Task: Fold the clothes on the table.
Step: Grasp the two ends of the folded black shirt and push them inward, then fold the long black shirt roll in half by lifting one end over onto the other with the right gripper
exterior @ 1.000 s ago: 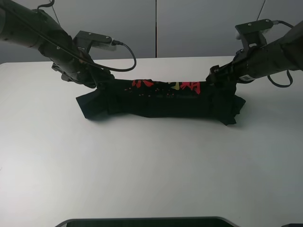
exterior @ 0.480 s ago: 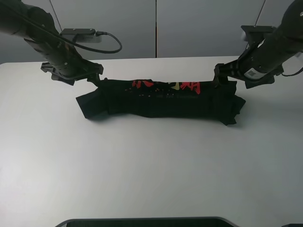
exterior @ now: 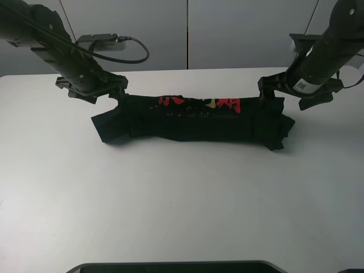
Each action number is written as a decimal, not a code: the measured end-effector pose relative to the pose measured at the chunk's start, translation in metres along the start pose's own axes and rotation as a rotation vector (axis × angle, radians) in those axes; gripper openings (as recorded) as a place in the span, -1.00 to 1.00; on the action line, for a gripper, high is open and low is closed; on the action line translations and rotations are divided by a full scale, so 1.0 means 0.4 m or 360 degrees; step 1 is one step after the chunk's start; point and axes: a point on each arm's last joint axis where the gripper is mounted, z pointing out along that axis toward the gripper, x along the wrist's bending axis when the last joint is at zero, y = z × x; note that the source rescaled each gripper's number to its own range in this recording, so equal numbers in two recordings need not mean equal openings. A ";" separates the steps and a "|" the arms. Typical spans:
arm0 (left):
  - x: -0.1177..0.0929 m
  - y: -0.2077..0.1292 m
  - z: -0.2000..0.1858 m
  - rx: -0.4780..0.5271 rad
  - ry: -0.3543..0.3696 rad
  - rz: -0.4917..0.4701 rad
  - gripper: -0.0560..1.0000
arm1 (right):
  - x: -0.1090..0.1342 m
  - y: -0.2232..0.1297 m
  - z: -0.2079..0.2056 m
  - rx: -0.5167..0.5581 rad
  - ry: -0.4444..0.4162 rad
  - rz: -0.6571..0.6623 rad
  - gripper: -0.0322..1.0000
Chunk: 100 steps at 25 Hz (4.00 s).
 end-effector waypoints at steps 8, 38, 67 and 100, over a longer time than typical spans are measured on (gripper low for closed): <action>0.001 0.010 0.086 0.0148 0.0006 -0.0005 0.98 | -0.002 0.002 0.050 0.0085 -0.0019 0.0012 1.00; 0.031 0.020 0.104 0.0215 0.0026 -0.0009 0.99 | -0.031 0.013 0.172 0.0244 -0.0019 0.0162 1.00; 0.032 0.008 0.102 0.0299 0.0020 0.0082 0.99 | -0.020 0.021 0.051 0.0204 0.0031 -0.0033 -0.54; 0.031 0.000 0.098 0.0377 0.0013 0.0122 0.99 | 0.414 0.022 0.041 0.0056 0.1011 0.0003 -0.54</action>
